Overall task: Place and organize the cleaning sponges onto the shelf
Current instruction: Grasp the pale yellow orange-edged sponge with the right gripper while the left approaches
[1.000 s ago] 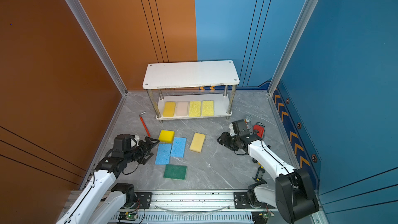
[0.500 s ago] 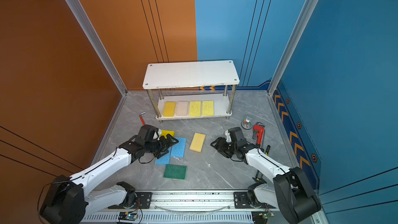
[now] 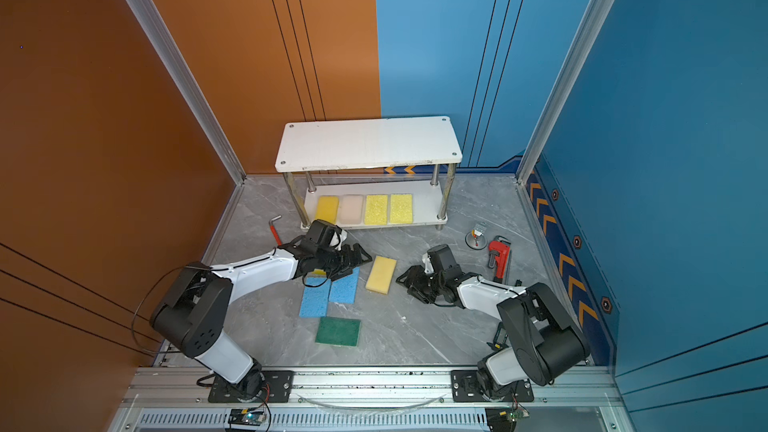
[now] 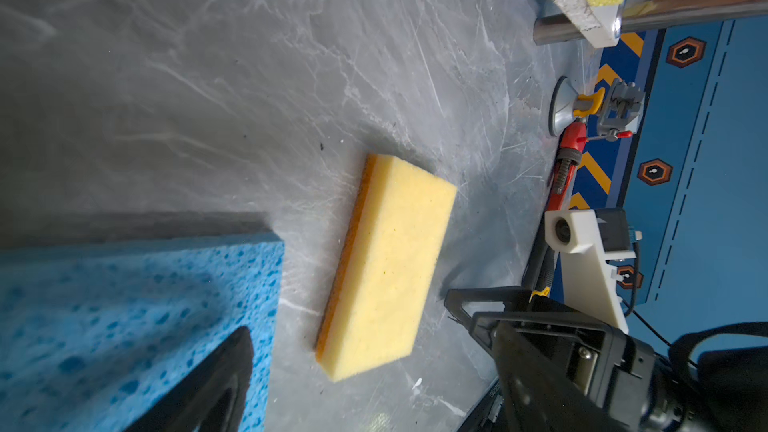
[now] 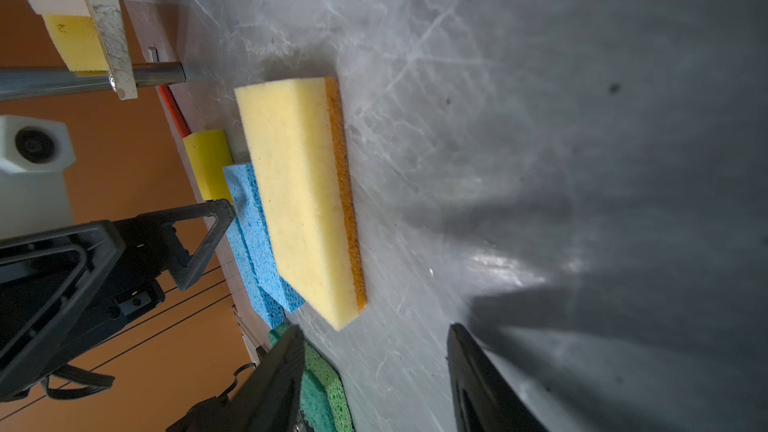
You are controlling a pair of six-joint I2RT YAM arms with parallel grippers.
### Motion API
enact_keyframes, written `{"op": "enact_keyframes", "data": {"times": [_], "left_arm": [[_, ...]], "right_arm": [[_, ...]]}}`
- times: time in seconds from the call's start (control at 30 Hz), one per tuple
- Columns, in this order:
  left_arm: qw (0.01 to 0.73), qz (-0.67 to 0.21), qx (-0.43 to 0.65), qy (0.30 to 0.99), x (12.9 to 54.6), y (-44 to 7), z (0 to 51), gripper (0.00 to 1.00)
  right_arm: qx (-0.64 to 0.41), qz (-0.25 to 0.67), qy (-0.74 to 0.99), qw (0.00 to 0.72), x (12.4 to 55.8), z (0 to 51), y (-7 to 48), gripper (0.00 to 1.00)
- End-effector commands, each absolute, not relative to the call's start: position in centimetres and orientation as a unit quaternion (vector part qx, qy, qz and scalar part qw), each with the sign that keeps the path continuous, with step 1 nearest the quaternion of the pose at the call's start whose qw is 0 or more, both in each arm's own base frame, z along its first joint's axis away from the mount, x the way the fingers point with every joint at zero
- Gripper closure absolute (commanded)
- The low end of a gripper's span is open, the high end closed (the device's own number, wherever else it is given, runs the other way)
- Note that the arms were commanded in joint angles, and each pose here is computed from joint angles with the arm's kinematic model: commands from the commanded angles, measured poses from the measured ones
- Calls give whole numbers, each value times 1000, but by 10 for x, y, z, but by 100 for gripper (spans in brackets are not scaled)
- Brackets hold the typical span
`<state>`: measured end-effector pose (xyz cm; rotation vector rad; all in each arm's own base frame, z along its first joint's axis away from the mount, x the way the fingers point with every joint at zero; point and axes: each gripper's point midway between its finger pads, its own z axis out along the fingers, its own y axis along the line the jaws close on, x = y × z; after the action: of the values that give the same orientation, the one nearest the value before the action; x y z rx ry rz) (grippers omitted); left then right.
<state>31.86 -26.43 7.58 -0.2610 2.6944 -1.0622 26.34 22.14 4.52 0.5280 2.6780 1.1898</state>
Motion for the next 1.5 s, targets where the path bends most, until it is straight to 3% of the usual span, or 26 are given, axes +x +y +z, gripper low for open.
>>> {"op": "enact_keyframes", "data": {"times": [0.0, 0.5, 0.9, 1.47], "left_arm": [[117, -384, -38, 915, 322, -287, 86, 10], [71, -378, -29, 923, 320, -307, 53, 11], [48, -421, -40, 905, 311, -334, 63, 11], [46, -431, -31, 900, 302, -342, 71, 11]], "right_arm": [[162, 415, 890, 90, 276, 58, 233, 44], [160, 410, 894, 80, 286, 47, 240, 50], [158, 410, 895, 79, 293, 39, 249, 55], [146, 365, 915, 92, 288, 42, 237, 82]]}}
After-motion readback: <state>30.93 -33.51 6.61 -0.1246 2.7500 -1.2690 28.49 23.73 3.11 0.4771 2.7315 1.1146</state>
